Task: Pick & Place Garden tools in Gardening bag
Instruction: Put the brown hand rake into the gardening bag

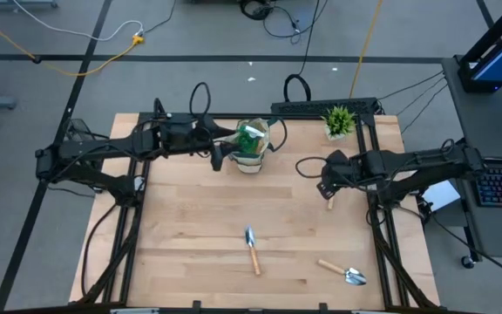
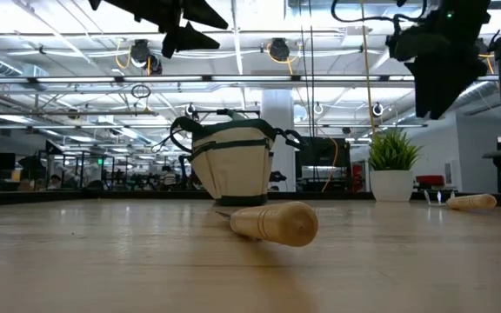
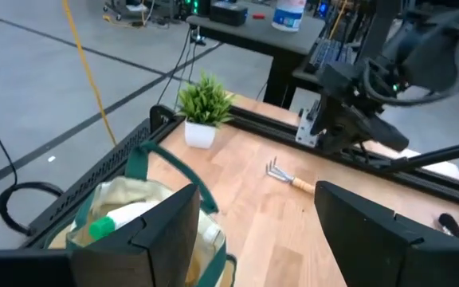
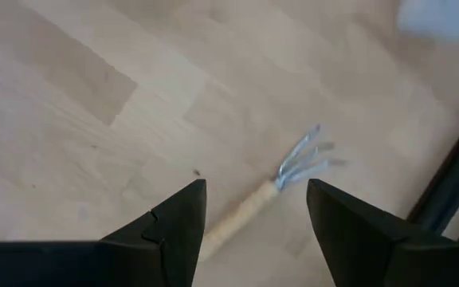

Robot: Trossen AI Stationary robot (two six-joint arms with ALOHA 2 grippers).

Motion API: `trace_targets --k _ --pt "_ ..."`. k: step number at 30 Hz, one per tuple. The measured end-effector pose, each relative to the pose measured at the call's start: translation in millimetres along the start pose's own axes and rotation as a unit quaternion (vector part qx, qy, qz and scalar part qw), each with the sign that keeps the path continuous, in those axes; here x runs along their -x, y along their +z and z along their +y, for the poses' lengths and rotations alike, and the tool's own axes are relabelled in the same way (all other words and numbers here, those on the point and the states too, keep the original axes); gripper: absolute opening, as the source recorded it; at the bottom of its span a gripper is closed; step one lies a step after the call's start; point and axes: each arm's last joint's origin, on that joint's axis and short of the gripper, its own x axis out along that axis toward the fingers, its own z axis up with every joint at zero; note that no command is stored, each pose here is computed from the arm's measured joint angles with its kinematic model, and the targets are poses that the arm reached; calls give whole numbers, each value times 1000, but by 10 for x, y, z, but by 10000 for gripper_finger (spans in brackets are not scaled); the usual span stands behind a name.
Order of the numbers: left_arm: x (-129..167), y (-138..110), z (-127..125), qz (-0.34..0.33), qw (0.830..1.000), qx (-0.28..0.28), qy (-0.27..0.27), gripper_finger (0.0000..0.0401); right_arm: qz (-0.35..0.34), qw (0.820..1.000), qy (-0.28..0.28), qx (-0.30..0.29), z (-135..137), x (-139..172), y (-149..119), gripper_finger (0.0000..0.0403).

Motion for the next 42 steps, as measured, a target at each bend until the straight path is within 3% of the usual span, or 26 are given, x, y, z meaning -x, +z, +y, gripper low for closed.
trace_targets --k 5,10,14,17,22,28,33,42 --pt "0 -29 5 15 1000 -3 3 257 56 996 2 -69 -65 -23 13 210" --pt "-5 -51 9 17 1000 -4 3 257 73 996 -10 -59 -107 -28 6 210" --pt "-29 -136 24 17 1000 3 3 257 92 996 -15 -11 -131 -24 -17 210" --pt "-40 -196 36 20 1000 15 4 257 100 990 -8 103 -141 -22 -27 210" --pt "-62 -291 39 16 1000 26 1 257 100 938 14 331 -134 -14 -47 210" --pt "-62 -297 19 17 999 28 -1 257 89 861 35 500 -120 -17 -38 210" --pt "-63 -281 17 8 1000 28 -3 257 83 815 45 572 -115 -18 -37 210" --pt "-62 -267 15 1 1000 29 -4 257 52 774 102 622 9 -98 -83 210"
